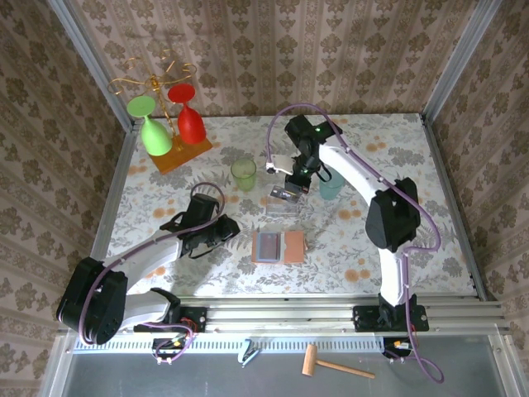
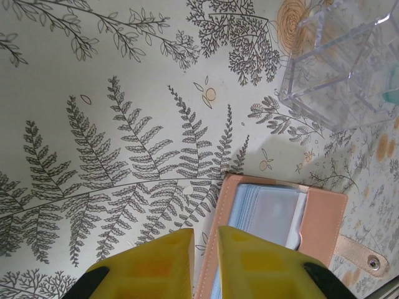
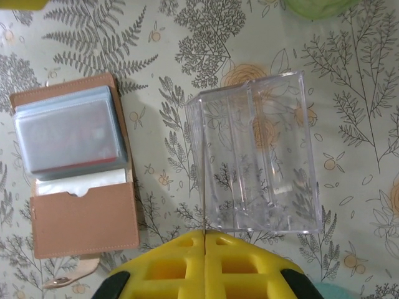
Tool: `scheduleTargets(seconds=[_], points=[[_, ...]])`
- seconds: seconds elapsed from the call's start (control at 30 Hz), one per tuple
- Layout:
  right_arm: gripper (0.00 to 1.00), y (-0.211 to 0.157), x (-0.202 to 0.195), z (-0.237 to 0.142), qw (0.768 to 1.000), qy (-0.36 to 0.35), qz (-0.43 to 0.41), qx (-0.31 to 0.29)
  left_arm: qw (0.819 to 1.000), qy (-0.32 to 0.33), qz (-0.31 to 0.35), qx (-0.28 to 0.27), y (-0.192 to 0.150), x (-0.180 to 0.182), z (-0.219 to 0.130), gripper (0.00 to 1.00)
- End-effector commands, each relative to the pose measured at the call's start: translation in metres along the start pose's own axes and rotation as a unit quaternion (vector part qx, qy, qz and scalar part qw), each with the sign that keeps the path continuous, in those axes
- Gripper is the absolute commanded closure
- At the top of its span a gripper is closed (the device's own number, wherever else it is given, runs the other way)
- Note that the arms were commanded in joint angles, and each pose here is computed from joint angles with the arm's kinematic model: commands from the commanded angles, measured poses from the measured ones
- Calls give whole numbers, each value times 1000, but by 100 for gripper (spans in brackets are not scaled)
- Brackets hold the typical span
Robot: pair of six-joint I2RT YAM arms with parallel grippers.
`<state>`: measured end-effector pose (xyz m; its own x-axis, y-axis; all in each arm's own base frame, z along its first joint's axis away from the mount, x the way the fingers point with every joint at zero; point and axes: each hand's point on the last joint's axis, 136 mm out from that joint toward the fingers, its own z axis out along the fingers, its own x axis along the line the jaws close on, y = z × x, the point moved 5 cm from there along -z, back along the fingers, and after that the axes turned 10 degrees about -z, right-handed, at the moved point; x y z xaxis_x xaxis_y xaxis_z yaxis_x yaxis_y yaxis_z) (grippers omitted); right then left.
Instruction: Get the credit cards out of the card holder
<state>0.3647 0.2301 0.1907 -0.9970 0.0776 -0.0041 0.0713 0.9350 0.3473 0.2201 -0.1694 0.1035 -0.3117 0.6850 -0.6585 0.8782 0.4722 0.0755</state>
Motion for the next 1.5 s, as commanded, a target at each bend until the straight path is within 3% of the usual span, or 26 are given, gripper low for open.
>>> scheduleTargets(seconds=[0.0, 0.43, 1.27, 1.47], points=[[100, -6, 0, 5, 999, 34, -27, 25, 1000, 3, 6, 4, 0, 4, 0, 82], [100, -1, -18, 35, 995, 82, -46, 34, 1000, 4, 0, 5, 5, 5, 4, 82], [100, -17, -6, 82, 983, 176, -23, 49, 1000, 6, -7, 6, 5, 9, 6, 82], [88, -13, -8, 78, 985, 168, -24, 40, 1000, 4, -8, 8, 5, 8, 8, 82]])
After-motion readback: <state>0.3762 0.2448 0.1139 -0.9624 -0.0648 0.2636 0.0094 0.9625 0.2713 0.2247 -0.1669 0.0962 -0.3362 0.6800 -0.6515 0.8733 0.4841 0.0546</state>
